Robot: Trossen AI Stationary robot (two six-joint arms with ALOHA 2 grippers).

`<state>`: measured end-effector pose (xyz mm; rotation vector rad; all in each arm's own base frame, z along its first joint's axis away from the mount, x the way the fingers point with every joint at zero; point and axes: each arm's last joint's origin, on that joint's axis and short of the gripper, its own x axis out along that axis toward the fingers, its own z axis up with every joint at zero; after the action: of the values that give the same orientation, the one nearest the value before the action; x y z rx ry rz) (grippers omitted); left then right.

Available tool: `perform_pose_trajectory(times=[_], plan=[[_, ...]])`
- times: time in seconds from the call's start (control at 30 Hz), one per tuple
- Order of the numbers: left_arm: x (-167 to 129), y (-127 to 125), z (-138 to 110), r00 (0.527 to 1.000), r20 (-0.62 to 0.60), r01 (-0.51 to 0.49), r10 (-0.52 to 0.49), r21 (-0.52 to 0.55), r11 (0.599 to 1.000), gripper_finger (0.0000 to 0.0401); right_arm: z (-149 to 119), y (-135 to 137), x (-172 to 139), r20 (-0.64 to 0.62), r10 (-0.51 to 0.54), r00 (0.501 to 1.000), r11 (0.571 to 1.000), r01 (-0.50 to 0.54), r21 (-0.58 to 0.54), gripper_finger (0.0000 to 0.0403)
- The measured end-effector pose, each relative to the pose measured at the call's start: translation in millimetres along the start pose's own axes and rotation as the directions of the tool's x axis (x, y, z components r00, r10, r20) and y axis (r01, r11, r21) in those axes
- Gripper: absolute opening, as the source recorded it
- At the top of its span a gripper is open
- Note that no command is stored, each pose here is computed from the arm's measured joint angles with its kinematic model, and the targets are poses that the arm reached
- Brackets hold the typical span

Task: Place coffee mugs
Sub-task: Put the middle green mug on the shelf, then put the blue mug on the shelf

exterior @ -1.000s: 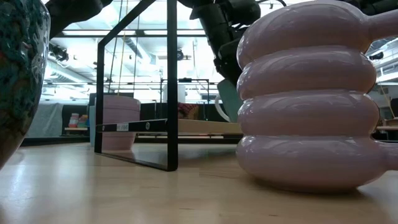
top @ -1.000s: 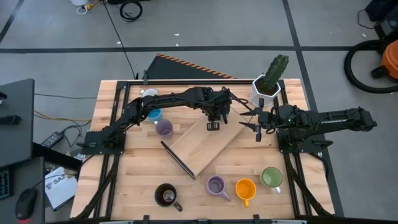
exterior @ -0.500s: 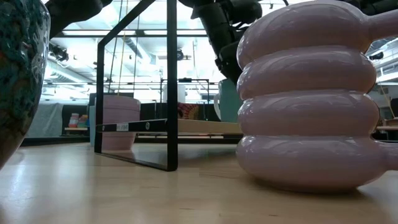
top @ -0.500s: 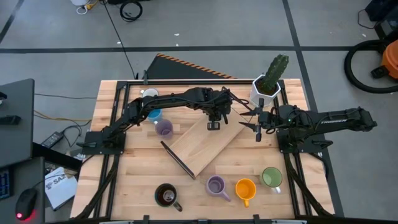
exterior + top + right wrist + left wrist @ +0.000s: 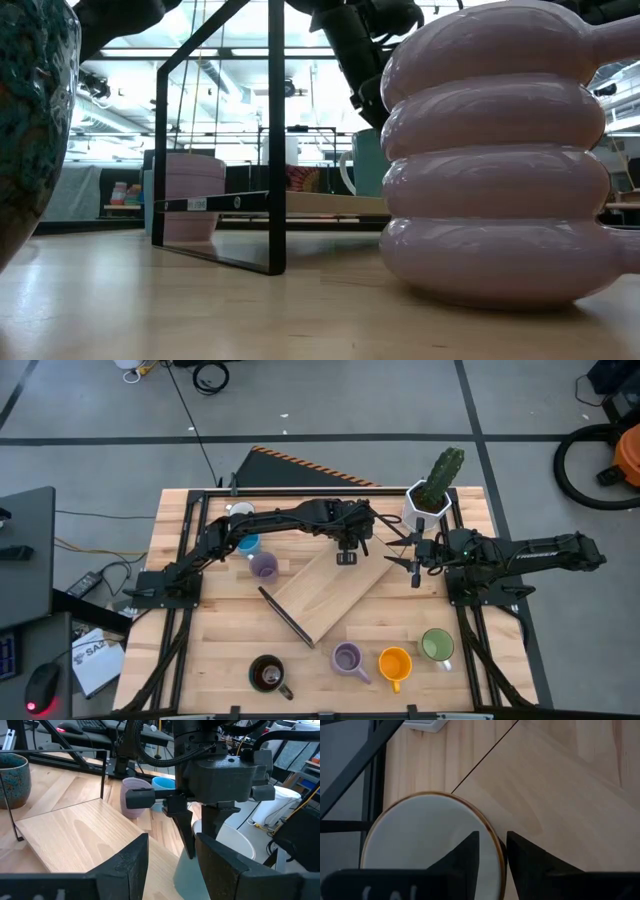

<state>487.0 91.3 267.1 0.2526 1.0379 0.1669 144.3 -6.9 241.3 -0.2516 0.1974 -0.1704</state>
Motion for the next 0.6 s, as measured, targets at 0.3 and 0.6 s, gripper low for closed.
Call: perform_pose_trajectory(times=[0.3, 0.6], plan=[[-0.9, -4.6, 1.9, 1.000, 0.008, 0.005, -0.005, 0.007, 1.000, 0.0105, 0.0, 0.0, 0.0, 0.000, 0.000, 1.000, 1.000, 0.000, 0.003, 0.0169], [-18.6, -5.0, 12.6, 0.998, 0.068, -0.003, 0.002, 0.008, 1.000, 0.0107, 0.4, -0.1, 0.1, 0.004, -0.001, 1.000, 1.000, 0.001, 0.004, 0.0169]])
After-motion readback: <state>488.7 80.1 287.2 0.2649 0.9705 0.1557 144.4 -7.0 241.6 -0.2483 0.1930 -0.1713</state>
